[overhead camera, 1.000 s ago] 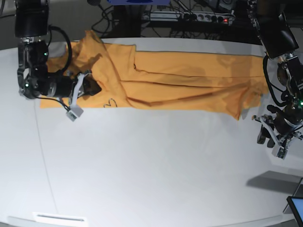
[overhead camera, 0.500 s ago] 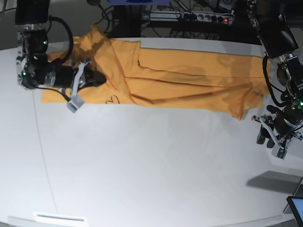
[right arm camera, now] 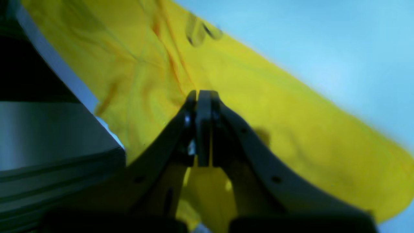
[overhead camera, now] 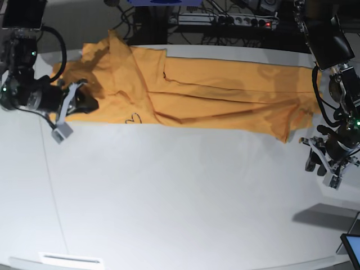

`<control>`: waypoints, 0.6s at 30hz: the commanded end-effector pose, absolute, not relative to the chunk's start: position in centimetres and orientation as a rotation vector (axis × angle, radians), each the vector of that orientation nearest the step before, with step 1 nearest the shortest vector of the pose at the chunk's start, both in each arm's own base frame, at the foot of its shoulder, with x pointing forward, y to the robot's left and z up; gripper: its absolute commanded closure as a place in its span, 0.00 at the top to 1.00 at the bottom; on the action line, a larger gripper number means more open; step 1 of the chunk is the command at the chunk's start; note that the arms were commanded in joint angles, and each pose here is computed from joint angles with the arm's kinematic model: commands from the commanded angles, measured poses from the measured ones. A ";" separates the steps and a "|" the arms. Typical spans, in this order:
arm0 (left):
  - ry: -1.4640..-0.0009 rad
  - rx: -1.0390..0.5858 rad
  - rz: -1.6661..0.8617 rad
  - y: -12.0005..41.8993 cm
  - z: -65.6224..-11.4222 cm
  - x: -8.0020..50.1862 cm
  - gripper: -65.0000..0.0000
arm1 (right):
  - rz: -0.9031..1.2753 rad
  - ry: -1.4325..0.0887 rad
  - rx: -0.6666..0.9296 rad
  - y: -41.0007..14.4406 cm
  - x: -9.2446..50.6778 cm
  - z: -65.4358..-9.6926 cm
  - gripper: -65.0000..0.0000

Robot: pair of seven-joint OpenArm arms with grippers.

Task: Fold the T-shirt properly
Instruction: 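Move the left gripper to the shirt's hem end and grasp it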

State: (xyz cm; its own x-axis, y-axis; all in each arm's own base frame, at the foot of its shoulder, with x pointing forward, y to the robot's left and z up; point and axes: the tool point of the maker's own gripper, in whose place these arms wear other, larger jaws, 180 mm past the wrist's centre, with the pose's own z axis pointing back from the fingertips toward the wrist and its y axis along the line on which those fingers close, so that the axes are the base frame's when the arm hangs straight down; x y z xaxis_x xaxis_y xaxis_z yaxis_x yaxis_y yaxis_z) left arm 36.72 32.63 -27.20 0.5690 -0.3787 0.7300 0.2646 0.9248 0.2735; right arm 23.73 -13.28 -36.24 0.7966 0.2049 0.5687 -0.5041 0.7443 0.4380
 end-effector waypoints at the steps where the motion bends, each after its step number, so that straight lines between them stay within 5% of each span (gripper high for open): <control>1: -0.944 0.160 -0.383 33.0 -25.2 37.4 0.35 | 0.396 -0.546 0.635 -13.3 23.8 -35.6 0.00; 15: -1.054 0.219 -0.544 27.7 -21.6 34.8 0.34 | 0.349 -0.557 0.675 -12.3 22.8 -36.3 0.00; 18: -1.037 0.211 -0.576 26.3 -22.6 33.0 0.20 | 0.343 -0.575 0.677 -12.3 23.0 -36.1 0.00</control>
State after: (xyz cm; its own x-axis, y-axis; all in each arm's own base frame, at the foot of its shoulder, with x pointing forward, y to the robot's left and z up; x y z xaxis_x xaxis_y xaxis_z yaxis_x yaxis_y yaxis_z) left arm 32.94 25.45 -23.15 0.3746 -0.5325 0.7590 0.3715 0.8363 0.4034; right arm 22.25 -12.21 -37.17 0.8177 0.1194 0.5632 -0.4526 0.7378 0.5007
